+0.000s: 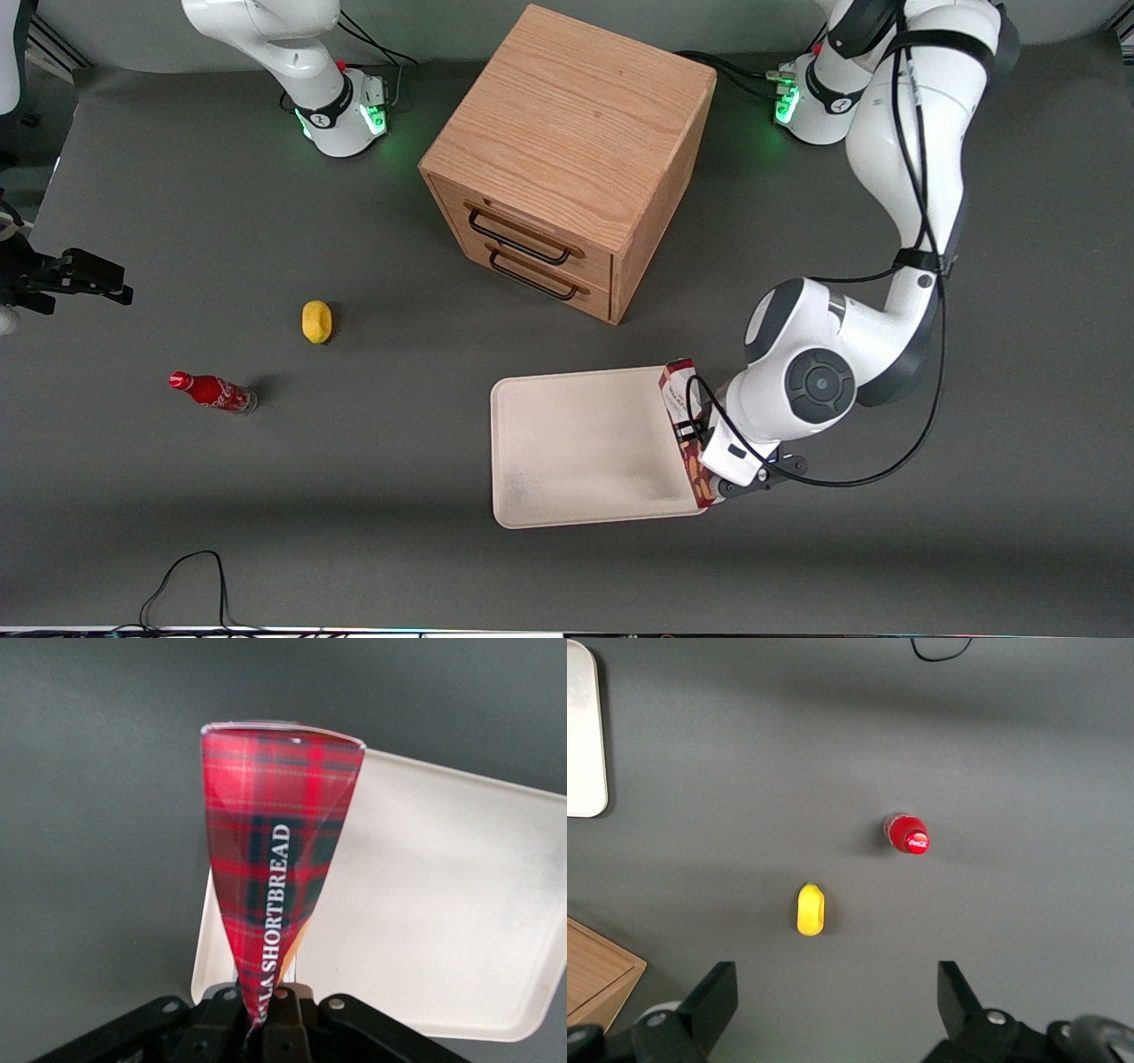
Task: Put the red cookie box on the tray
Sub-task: 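Carry the upright box with the left gripper over the white tray, then lower the box onto the tray and open the left gripper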
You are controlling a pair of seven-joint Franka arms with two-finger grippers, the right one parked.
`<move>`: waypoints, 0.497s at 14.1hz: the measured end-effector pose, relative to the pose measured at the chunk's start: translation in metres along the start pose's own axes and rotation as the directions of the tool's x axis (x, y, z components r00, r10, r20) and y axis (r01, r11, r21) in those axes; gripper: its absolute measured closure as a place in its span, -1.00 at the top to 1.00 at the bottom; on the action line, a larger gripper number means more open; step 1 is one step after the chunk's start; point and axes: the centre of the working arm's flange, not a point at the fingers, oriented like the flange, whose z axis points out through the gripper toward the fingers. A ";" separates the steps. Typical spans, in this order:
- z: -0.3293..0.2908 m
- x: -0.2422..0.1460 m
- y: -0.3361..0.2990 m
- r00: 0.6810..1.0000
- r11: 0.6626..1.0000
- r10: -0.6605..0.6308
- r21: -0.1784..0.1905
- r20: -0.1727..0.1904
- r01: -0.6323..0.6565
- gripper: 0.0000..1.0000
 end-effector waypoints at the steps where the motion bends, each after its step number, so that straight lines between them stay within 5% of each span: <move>1: 0.011 0.000 -0.001 1.000 1.000 -0.001 0.005 0.011 0.001 -0.92; 7: 0.052 -0.010 0.005 0.998 0.999 0.029 0.035 0.048 -0.031 -0.92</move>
